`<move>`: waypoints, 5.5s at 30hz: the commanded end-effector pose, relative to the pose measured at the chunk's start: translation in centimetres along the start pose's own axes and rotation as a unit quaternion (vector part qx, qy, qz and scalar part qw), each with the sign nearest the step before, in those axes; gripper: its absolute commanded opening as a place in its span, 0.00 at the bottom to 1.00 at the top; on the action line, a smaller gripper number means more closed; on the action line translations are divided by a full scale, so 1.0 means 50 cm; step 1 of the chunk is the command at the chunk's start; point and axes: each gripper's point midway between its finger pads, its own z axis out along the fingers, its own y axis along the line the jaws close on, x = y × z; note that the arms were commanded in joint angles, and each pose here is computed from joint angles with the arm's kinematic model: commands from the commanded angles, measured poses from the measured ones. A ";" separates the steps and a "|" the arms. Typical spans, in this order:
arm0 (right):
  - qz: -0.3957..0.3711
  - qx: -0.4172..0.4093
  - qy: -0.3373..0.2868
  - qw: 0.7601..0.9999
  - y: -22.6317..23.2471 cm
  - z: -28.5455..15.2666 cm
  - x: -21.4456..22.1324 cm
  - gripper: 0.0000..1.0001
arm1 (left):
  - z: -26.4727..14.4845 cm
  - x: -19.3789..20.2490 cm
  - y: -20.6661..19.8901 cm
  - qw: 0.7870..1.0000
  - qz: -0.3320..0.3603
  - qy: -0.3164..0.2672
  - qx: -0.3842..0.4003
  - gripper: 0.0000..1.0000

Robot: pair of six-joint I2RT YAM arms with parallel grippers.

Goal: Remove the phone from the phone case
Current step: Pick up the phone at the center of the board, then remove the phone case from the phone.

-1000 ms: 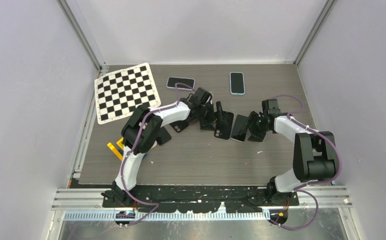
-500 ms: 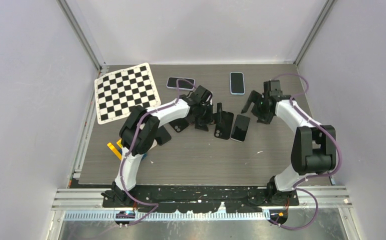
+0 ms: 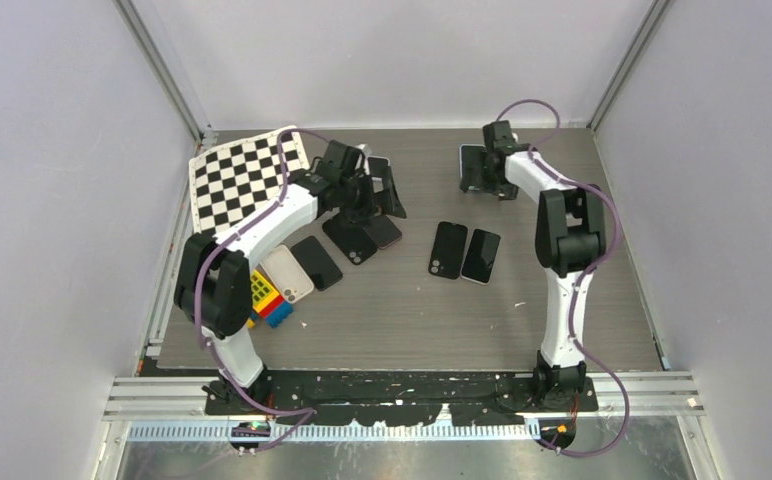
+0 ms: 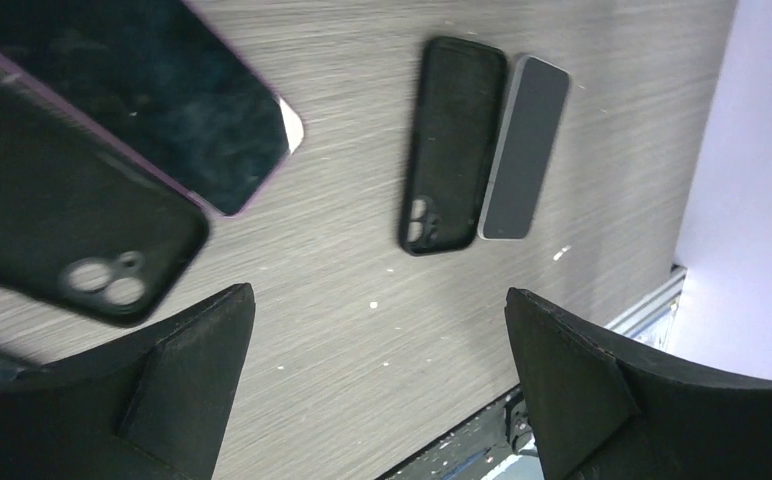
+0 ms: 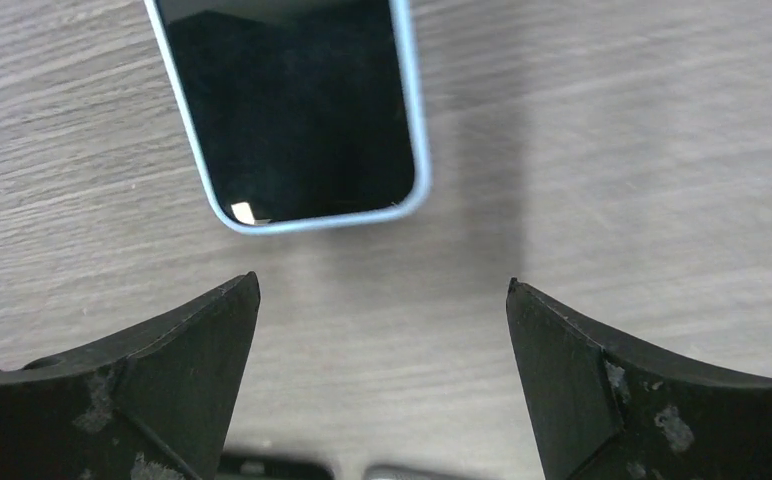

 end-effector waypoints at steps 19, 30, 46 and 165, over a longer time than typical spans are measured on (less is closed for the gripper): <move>-0.060 0.062 0.045 0.995 0.015 0.123 -0.024 0.92 | -0.031 -0.032 0.086 0.999 -0.045 0.001 0.001 1.00; -0.075 0.083 0.036 0.993 0.008 0.022 -0.015 0.50 | -0.019 -0.044 0.072 0.997 -0.073 0.005 0.020 1.00; -0.050 0.083 0.073 0.993 -0.017 0.006 0.107 1.00 | -0.013 -0.029 0.070 0.993 -0.112 -0.003 0.038 1.00; -0.061 -0.656 -0.217 0.720 0.492 -0.901 0.084 0.84 | -0.659 -0.276 -0.238 0.833 0.036 -0.308 0.458 0.00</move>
